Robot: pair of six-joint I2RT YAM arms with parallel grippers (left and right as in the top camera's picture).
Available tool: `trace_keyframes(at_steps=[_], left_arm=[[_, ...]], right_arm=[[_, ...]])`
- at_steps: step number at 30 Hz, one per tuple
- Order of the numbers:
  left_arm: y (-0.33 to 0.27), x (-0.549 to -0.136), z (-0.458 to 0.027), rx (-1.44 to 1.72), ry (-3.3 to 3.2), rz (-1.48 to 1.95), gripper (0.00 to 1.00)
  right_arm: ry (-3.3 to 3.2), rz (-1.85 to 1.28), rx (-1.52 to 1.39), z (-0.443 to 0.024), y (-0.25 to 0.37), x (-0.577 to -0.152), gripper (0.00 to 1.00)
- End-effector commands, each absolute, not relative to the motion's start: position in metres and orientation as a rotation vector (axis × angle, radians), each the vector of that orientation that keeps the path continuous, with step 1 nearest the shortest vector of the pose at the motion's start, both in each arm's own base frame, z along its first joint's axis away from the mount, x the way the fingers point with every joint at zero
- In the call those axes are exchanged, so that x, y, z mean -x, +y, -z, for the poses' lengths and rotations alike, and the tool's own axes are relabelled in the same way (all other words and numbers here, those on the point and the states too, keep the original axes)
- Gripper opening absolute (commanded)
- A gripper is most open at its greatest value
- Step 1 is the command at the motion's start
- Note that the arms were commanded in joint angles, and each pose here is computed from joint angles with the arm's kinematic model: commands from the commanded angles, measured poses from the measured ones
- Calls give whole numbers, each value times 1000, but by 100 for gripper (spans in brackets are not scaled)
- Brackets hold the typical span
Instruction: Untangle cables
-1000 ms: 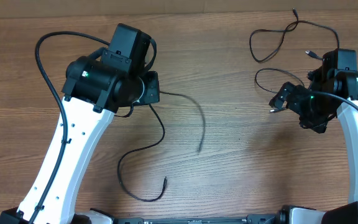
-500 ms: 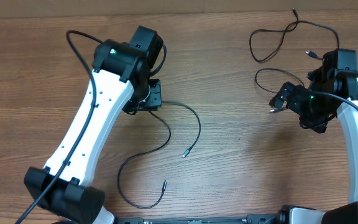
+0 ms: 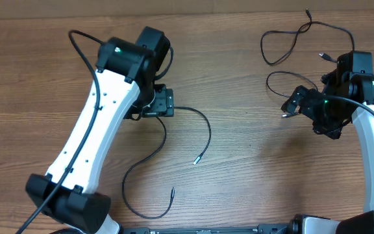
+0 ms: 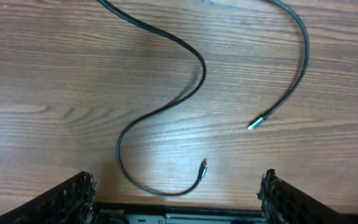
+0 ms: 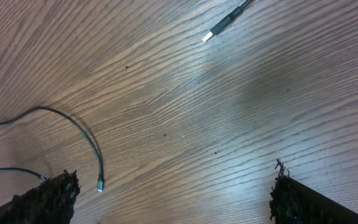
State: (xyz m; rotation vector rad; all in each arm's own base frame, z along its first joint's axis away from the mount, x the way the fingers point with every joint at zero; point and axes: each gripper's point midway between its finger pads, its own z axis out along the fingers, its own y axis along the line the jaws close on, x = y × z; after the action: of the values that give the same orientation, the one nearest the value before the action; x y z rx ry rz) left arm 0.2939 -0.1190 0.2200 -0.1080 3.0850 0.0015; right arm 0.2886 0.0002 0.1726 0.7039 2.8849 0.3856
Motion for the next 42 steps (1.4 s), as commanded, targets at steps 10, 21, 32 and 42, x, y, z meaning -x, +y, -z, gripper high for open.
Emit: trace_keyframes(at_steps=[10,21,32,42], left_arm=[[-87,-317,-308,303,2786,141,99],[21,-287,-336,682,2610,55,100],[112,-221,-303,1173,2538,-190,100],[117,-217,-289,1254,2563,-169,100]], right_arm=[[2870,-393,-686,-177,3,-287,100],[2870,-393,-686,-177,3,-287,100],[2870,-393,-686,-177,3,-287,100],[2870,-393,-686,-177,3,-287,100]])
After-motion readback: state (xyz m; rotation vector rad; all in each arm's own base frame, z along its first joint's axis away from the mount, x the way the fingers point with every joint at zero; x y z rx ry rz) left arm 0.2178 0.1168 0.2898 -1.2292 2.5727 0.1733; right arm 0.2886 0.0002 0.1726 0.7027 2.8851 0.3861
